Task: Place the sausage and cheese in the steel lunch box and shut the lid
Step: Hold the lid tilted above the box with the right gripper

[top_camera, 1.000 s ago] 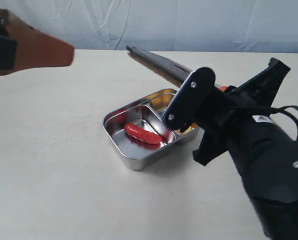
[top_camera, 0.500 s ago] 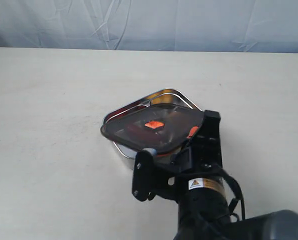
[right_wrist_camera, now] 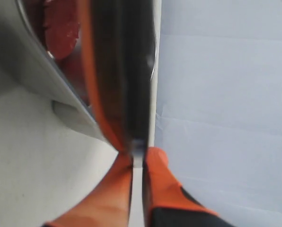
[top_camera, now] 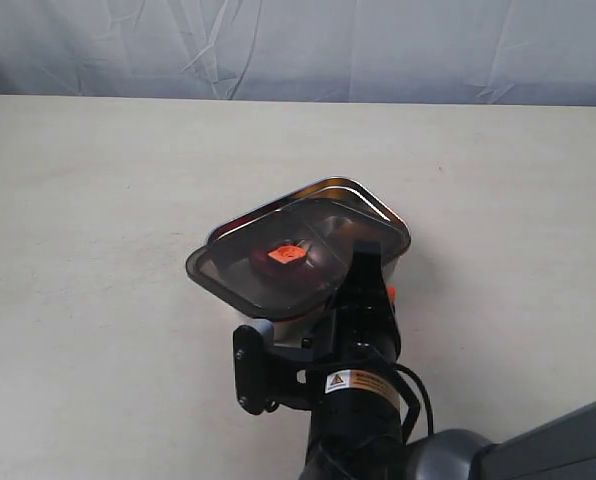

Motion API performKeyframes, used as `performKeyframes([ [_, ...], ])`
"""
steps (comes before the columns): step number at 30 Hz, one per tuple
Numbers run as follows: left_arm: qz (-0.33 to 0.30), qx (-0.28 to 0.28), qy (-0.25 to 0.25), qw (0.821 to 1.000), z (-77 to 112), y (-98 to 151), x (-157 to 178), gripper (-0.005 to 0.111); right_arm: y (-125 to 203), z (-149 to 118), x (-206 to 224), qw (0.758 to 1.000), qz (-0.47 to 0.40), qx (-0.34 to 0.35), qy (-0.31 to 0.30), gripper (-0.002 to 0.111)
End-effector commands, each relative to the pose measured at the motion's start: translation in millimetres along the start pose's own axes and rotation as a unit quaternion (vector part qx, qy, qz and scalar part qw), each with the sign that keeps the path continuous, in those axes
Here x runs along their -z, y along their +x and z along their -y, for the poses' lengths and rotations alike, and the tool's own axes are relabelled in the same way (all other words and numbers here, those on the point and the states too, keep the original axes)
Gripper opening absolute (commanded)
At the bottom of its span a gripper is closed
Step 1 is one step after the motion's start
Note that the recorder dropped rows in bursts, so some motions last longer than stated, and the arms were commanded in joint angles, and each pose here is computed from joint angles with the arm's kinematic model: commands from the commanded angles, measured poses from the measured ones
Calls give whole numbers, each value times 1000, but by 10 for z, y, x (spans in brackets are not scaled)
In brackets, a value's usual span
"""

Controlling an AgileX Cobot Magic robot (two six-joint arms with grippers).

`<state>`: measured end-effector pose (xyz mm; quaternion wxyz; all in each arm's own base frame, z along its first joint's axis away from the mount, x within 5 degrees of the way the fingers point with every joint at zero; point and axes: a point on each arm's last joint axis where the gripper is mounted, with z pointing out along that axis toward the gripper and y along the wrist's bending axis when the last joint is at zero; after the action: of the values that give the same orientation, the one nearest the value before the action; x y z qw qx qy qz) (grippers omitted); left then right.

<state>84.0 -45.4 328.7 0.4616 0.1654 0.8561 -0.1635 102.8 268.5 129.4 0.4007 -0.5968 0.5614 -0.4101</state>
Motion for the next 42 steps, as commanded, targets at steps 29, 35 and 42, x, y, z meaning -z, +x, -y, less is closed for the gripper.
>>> performKeyframes([
  [29,17,19,13,1000,18,8,-23,0,-105,-170,-50,995,20,-19,-94,-1],
  [35,17,19,13,1000,18,8,-23,0,-96,-197,-45,994,13,-27,-109,-1],
  [42,17,19,13,1000,18,8,-23,0,-10,-33,-58,999,-30,-27,-14,-1],
])
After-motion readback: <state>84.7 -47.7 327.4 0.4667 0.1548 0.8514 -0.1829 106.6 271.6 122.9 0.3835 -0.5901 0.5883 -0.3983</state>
